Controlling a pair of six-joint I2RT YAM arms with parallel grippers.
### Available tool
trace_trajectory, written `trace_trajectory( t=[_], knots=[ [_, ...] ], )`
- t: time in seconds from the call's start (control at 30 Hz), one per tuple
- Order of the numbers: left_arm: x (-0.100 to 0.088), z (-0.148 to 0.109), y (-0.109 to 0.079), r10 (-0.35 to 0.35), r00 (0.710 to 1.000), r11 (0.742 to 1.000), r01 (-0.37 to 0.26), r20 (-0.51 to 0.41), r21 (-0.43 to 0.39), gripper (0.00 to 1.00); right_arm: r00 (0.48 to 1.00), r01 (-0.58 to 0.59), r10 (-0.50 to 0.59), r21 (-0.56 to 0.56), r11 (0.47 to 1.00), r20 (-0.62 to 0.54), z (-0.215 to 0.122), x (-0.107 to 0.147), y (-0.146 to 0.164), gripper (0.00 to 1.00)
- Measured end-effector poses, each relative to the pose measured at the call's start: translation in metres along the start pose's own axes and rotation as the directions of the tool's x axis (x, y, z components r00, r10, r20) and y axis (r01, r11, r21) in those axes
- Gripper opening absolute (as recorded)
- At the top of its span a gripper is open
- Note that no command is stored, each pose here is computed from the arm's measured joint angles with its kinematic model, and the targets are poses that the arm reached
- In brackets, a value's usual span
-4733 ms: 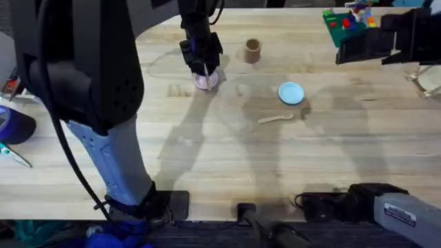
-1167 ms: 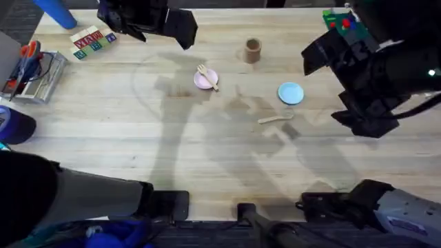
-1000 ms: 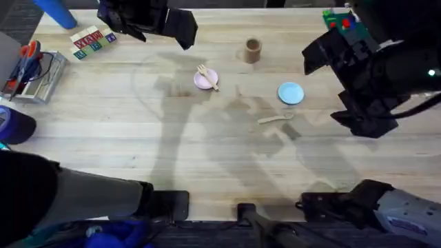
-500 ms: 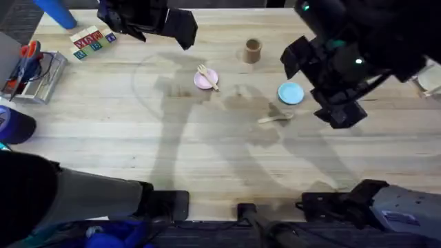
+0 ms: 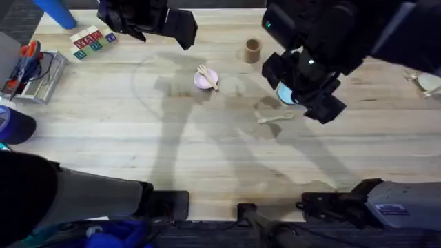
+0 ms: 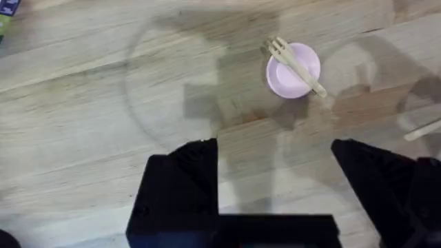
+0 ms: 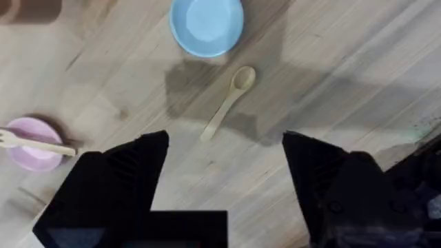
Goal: Pick up a utensil and set it on the pink plate, then put the other utensil in the container.
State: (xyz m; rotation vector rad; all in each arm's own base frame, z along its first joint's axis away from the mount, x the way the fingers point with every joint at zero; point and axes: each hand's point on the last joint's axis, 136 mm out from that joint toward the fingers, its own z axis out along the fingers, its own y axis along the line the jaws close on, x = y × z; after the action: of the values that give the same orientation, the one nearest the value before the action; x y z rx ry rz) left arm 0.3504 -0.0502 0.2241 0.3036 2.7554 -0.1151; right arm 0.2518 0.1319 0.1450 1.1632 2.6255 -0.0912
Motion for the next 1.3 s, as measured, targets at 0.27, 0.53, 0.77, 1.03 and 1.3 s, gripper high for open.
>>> trace_trajectory(
  t=[0.27,0.53,0.77,1.03,1.3],
  knots=[
    [0.0,0.0,0.0,0.0,1.0,1.0,0.0,0.0,0.0,0.993,0.999,0.027,-0.027,-0.008,1.0,-0.027,0.022,0.011,0.015,0.995],
    [0.0,0.0,0.0,0.0,1.0,1.0,0.0,0.0,0.0,0.993,0.996,-0.007,0.005,-0.024,1.0,-0.085,0.05,0.03,0.014,0.994],
    [0.0,0.0,0.0,0.0,1.0,1.0,0.0,0.0,0.0,0.993,0.993,-0.069,0.063,-0.056,0.996,-0.099,0.066,0.037,0.018,0.995],
    [0.0,0.0,0.0,0.0,1.0,1.0,0.0,0.0,0.0,0.993,0.977,-0.198,0.197,0.004,0.98,-0.078,0.072,0.028,0.005,0.994],
    [0.0,0.0,0.0,0.0,1.0,1.0,0.0,0.0,0.0,0.993,0.958,-0.281,0.281,0.007,0.96,-0.053,0.076,0.015,0.004,0.995]
  ],
)
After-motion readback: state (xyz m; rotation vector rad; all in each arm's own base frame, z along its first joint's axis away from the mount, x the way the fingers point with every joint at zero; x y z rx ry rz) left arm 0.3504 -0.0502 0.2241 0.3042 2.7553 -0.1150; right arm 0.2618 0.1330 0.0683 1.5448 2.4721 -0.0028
